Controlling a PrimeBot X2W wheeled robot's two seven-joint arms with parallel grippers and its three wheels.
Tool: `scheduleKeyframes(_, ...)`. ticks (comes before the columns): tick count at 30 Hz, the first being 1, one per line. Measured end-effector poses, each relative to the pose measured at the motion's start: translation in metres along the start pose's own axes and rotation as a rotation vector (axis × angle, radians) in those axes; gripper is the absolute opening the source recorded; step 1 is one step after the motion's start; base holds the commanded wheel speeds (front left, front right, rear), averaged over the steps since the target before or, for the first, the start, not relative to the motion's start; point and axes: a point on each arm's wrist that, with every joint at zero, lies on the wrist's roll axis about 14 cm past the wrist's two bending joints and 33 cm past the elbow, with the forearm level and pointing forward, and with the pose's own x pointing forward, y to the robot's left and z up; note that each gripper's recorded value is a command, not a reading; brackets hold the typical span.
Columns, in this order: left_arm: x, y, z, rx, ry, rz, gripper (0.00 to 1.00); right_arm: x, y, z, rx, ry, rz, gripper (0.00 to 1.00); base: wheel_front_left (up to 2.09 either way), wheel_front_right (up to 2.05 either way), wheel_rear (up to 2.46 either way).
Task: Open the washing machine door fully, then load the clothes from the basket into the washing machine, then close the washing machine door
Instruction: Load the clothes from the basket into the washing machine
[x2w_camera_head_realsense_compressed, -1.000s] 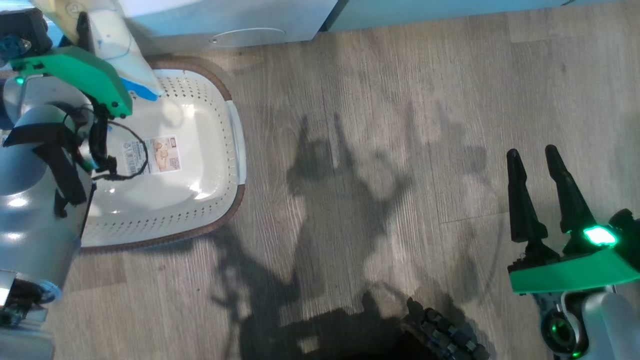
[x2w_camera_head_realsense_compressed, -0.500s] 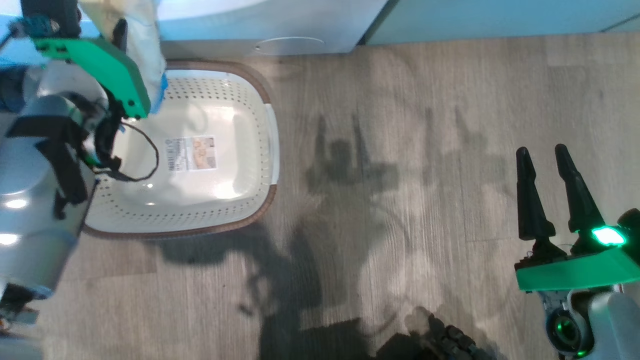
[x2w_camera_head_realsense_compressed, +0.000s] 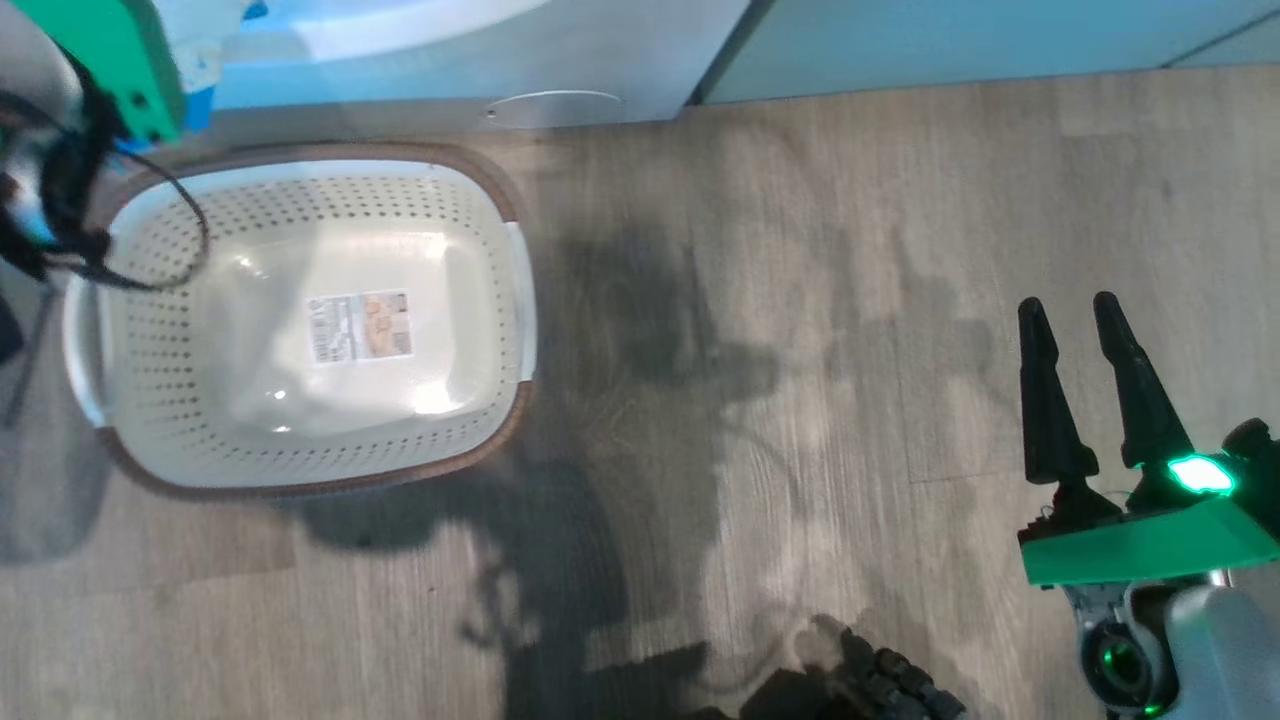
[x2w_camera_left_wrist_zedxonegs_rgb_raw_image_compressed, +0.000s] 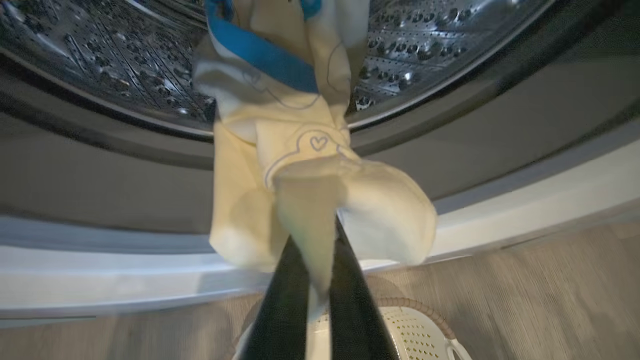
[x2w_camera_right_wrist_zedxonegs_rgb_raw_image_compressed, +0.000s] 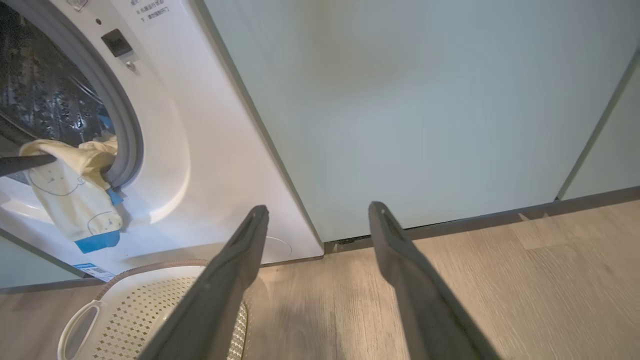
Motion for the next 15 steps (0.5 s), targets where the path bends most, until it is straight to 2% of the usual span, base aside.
scheduleKeyframes(5,0.015,-0.004,0.022,0.007,-0.030,-0.009,0.00,-0.007,-0.011,0.001,0.006,0.004,-0.040,1.00,0.00,0.00,0.00)
scheduleKeyframes(15,0.054,-0.014,0.032,0.024,-0.029,-0.031,0.00,-0.017,-0.026,-0.006,0.021,0.034,-0.097,1.00,0.00,0.00,0.00)
